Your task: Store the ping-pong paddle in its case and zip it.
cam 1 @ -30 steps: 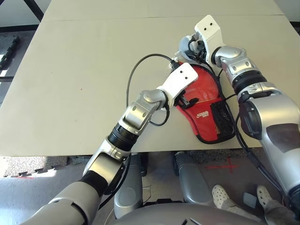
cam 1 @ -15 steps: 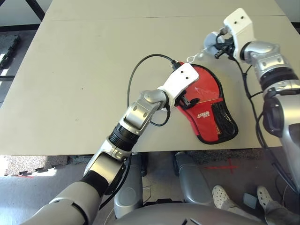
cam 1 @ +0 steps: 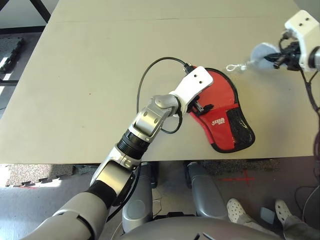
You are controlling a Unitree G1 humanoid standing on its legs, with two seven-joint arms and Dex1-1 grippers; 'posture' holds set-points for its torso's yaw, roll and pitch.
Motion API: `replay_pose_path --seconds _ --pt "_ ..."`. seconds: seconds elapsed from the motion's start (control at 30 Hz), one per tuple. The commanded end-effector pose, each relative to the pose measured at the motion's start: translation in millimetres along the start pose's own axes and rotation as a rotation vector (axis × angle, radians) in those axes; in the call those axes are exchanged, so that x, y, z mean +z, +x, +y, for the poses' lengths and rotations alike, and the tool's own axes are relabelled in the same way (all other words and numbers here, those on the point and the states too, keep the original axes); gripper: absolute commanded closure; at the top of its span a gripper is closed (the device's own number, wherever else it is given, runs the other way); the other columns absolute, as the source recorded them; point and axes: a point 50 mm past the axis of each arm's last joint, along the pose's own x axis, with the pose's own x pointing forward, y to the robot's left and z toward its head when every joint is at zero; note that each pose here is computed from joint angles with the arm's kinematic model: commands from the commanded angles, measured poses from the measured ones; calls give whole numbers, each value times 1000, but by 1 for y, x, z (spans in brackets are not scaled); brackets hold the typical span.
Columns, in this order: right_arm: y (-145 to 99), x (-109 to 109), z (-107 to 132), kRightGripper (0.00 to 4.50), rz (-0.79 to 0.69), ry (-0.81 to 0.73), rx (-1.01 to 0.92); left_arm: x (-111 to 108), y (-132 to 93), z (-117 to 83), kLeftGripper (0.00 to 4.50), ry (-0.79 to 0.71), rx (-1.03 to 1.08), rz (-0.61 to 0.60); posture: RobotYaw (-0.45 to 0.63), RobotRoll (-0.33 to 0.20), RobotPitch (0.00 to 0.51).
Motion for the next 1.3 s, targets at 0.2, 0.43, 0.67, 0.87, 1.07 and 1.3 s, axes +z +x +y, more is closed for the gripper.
replay_pose_path --seconds 0.2,0.43,0.67,0.87,1.07,1.3 --pt "-31 -34 9 4452 128 69 288 -26 9 0 0 -54 -16 112 -109 0 254" --pt "-38 -59 31 4453 214 116 427 -26 11 3 0 -55 -10 111 -123 0 251" --pt "-47 -72 72 4455 289 166 668 -29 11 7 0 -54 -1 119 -125 0 246" --pt "-52 -78 99 4456 323 191 811 -30 10 9 0 -53 7 124 -124 0 240" --pt "-54 -84 113 4457 356 179 880 -32 11 10 0 -53 13 128 -132 0 235" --pt "-49 -71 86 3082 272 152 730 -26 9 13 0 -47 16 114 -129 0 229"
